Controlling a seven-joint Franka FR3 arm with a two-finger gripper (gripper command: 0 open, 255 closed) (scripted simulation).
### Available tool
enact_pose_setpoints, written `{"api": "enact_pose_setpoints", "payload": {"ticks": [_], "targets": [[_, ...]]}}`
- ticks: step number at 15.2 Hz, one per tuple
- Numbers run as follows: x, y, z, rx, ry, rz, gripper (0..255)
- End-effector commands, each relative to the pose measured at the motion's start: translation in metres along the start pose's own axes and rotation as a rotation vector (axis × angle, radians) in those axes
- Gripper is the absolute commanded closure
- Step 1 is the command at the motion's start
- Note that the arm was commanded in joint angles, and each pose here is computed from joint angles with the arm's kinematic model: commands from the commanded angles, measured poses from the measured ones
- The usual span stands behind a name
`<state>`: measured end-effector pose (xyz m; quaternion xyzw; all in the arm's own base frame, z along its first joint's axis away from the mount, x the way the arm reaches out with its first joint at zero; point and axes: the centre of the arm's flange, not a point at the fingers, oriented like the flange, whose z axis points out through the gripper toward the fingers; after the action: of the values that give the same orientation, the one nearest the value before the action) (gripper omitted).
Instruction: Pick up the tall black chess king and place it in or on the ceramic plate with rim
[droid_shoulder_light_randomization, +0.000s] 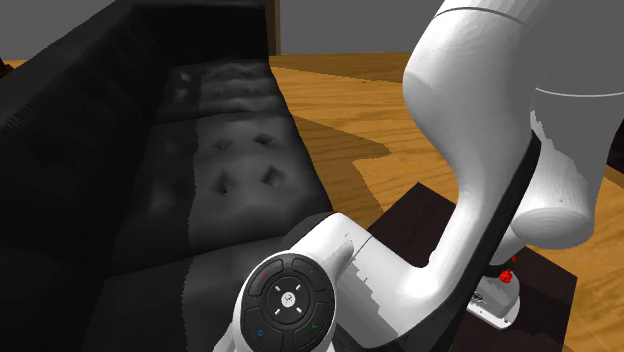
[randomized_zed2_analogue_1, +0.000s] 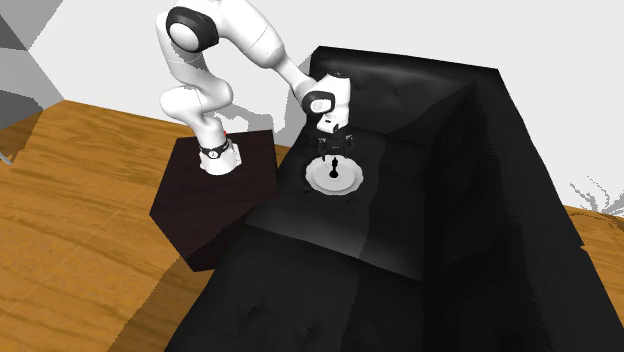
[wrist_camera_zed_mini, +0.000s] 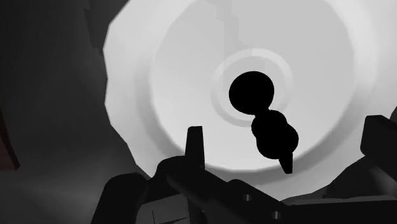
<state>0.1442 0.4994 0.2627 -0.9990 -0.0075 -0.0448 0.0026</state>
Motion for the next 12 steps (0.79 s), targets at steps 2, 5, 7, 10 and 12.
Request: {"api": "enact_pose_setpoints", "payload": {"ticks": [2,5,7,10,12], "targets": [[0.000,0.000,-0.026,0.000,0.000,0.000,0],[0.000,0.000,-0.050,0.000,0.000,0.000,0],[0.000,0.000,-0.050,0.000,0.000,0.000,0],[0.000,0.000,-0.050,0.000,0.000,0.000,0],[0.000,0.000,-0.050,0.000,0.000,0.000,0]]}}
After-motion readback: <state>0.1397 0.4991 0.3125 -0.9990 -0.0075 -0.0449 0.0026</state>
